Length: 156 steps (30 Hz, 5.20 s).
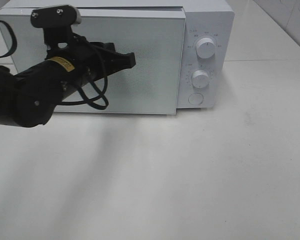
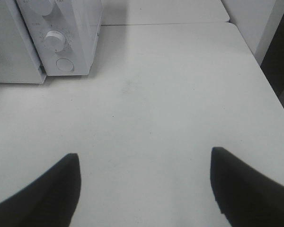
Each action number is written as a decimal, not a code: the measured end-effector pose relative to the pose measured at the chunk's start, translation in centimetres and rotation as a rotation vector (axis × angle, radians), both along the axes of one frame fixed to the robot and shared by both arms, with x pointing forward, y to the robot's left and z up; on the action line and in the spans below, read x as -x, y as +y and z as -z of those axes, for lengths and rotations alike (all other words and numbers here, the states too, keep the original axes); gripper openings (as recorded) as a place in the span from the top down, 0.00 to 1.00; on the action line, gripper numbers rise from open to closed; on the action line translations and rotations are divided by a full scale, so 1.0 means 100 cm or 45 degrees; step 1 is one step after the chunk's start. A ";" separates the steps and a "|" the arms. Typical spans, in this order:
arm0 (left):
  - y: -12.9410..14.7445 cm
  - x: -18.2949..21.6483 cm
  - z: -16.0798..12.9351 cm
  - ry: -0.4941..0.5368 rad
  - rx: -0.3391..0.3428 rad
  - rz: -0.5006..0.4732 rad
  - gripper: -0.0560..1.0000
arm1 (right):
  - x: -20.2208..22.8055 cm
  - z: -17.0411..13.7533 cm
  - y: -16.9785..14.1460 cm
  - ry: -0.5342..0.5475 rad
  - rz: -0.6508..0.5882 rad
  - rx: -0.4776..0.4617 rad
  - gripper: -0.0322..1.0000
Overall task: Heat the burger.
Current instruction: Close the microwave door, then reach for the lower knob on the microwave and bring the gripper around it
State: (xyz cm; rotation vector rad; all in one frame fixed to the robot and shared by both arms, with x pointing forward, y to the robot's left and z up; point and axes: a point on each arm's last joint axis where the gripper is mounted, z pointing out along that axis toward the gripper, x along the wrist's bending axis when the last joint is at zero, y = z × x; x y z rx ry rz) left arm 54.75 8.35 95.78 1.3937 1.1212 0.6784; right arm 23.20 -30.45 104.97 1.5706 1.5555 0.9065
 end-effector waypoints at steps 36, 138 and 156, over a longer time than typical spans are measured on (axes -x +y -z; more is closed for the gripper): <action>-0.053 0.017 -0.007 0.117 -0.277 0.252 0.95 | 0.000 0.000 0.000 0.000 0.000 0.000 0.24; 0.219 0.318 -0.100 0.307 -0.255 -0.383 0.03 | 0.000 0.000 0.000 0.000 0.000 0.000 0.24; 0.219 0.318 -0.100 0.307 -0.255 -0.383 0.03 | 0.000 0.000 0.000 0.000 0.000 0.000 0.24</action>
